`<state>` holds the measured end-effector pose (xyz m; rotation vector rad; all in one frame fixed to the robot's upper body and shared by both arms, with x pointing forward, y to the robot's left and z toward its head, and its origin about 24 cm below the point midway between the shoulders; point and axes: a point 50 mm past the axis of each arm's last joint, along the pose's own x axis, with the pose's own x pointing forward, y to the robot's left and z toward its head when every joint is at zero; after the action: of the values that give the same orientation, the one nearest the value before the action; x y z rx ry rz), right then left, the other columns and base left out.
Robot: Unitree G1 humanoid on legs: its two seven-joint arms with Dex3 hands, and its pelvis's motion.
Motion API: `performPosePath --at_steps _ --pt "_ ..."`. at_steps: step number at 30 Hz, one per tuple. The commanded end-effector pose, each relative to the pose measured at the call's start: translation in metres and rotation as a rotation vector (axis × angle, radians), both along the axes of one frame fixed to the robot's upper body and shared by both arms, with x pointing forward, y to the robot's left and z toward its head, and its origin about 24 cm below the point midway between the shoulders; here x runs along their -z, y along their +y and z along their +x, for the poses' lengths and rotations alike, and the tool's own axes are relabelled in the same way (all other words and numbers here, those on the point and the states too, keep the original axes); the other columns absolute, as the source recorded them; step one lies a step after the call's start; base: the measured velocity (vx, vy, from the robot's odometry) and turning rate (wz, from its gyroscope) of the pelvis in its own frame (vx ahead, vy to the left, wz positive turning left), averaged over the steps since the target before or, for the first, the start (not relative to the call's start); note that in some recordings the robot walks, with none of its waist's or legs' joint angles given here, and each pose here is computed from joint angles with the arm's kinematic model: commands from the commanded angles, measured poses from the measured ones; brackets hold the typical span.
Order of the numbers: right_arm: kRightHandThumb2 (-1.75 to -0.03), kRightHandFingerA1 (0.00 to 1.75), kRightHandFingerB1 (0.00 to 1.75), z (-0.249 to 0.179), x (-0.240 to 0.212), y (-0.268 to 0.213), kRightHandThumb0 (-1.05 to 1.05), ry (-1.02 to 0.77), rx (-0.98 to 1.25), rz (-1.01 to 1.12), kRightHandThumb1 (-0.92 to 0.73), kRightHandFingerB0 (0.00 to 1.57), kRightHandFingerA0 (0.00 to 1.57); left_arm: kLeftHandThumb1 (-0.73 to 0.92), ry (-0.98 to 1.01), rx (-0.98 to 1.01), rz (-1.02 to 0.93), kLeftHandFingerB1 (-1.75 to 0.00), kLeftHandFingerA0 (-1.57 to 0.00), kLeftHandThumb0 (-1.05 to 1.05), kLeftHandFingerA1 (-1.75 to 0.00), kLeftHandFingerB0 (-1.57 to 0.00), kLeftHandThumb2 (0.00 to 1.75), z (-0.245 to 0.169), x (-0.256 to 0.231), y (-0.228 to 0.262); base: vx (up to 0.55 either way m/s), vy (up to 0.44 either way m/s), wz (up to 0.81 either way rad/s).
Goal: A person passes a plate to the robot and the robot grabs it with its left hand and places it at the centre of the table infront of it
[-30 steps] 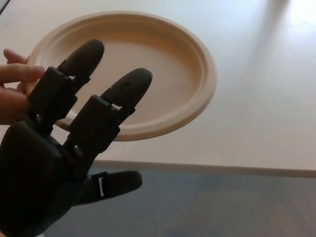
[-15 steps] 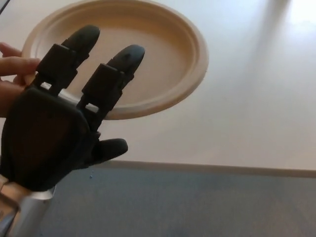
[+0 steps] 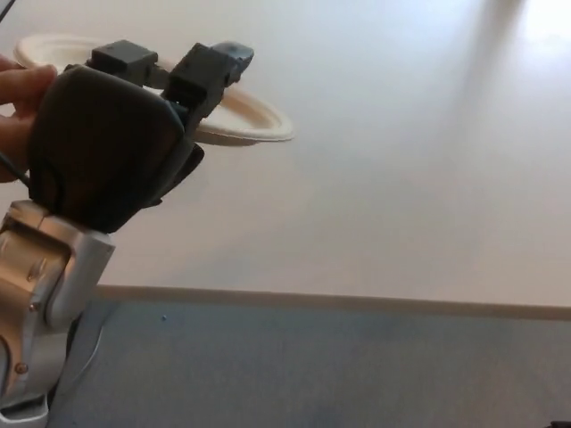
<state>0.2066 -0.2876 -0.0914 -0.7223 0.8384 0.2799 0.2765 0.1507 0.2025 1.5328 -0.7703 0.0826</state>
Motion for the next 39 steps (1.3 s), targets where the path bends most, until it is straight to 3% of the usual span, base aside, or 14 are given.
performPosePath --at_steps 1,4,5,8,19,24,26,27,28,29,31,36,37,39 --pt "-1.08 0.63 0.53 -0.001 -0.002 -0.005 -0.83 0.013 -0.001 -0.009 -0.64 0.22 0.32 0.52 -0.005 -0.108 0.018 -0.52 -1.03 -0.28 -1.42 -0.94 0.57 0.013 0.004 0.011 0.00 0.000 0.00" --pt "-1.08 0.63 0.53 0.001 -0.003 -0.005 -0.83 0.005 -0.003 -0.012 -0.64 0.22 0.34 0.56 -0.031 -0.177 0.034 -0.51 -0.98 -0.34 -1.50 -0.90 0.60 0.020 0.009 0.011 0.00 0.000 0.00" --pt "-1.08 0.63 0.53 0.001 -0.003 -0.005 -0.83 0.004 -0.002 -0.011 -0.64 0.22 0.33 0.61 -0.039 -0.182 0.033 -0.60 -0.91 -0.30 -1.59 -0.89 0.58 0.020 0.010 0.011 0.00 0.000 0.00" --pt "-1.09 0.63 0.53 0.002 -0.003 -0.005 -0.84 0.005 -0.006 -0.012 -0.64 0.22 0.33 0.62 -0.048 -0.180 0.023 -0.49 -0.98 -0.33 -1.48 -0.87 0.62 0.019 0.013 0.009 0.00 0.000 0.00" --pt "-1.08 0.63 0.54 0.002 -0.004 -0.005 -0.84 0.005 -0.011 -0.001 -0.64 0.24 0.33 0.60 -0.144 -0.096 0.005 -0.52 -0.96 -0.33 -1.47 -0.89 0.58 0.012 0.011 -0.001 0.00 0.000 0.00" --pt "-1.09 0.63 0.54 0.000 -0.003 -0.005 -0.87 0.011 -0.004 0.001 -0.64 0.27 0.33 0.59 -0.242 -0.003 -0.048 -0.77 -0.97 -0.28 -1.52 -0.85 0.57 0.006 0.009 -0.007 0.00 0.000 0.00" --pt "-1.09 0.64 0.54 0.000 -0.003 -0.005 -0.86 0.013 -0.011 -0.003 -0.65 0.25 0.34 0.65 -0.415 0.156 -0.099 -1.11 -0.92 -0.23 -1.59 -0.72 0.59 0.001 0.007 -0.012 0.00 0.000 0.00" --pt "-1.09 0.64 0.54 -0.001 -0.002 -0.005 -0.86 0.013 -0.009 -0.001 -0.65 0.25 0.34 0.70 -0.456 0.200 -0.114 -1.23 -0.81 -0.21 -1.65 -0.61 0.62 0.001 0.006 -0.015 0.00 0.000 0.00" --pt "-1.09 0.64 0.54 -0.001 -0.002 -0.005 -0.86 0.013 -0.009 -0.001 -0.65 0.25 0.34 0.70 -0.472 0.219 -0.123 -1.23 -0.81 -0.21 -1.65 -0.61 0.62 0.000 0.006 -0.017 0.00 0.000 0.00" --pt "-1.09 0.64 0.54 -0.002 -0.001 -0.005 -0.87 0.017 -0.010 -0.004 -0.64 0.25 0.34 0.71 -0.498 0.239 -0.126 -1.37 -0.78 -0.18 -1.65 -0.55 0.61 0.000 0.007 -0.019 0.00 0.000 0.00" --pt "-1.09 0.64 0.53 -0.004 0.000 -0.005 -0.86 0.023 -0.012 -0.007 -0.64 0.24 0.34 0.70 -0.511 0.252 -0.130 -1.41 -0.78 -0.21 -1.64 -0.55 0.62 0.000 0.008 -0.023 0.00 0.000 0.00" --pt "-1.09 0.64 0.53 -0.006 0.002 -0.003 -0.86 0.033 -0.018 -0.010 -0.65 0.25 0.35 0.71 -0.439 0.281 -0.163 -1.25 -0.82 -0.23 -1.61 -0.64 0.65 0.007 0.015 -0.034 0.00 0.000 0.00" --pt "-0.65 0.58 0.46 -0.007 0.003 -0.003 -0.84 0.033 -0.020 -0.009 -0.81 0.34 0.35 0.75 -0.412 0.278 -0.169 -1.33 -0.78 -0.22 -1.68 -0.56 0.62 0.013 0.020 -0.037 0.00 0.000 0.00" --pt "-0.65 0.58 0.47 -0.006 0.003 -0.002 -0.84 0.031 -0.028 -0.009 -0.82 0.34 0.35 0.76 -0.383 0.277 -0.173 -1.36 -0.80 -0.21 -1.70 -0.56 0.63 0.018 0.026 -0.039 0.00 0.000 0.00"
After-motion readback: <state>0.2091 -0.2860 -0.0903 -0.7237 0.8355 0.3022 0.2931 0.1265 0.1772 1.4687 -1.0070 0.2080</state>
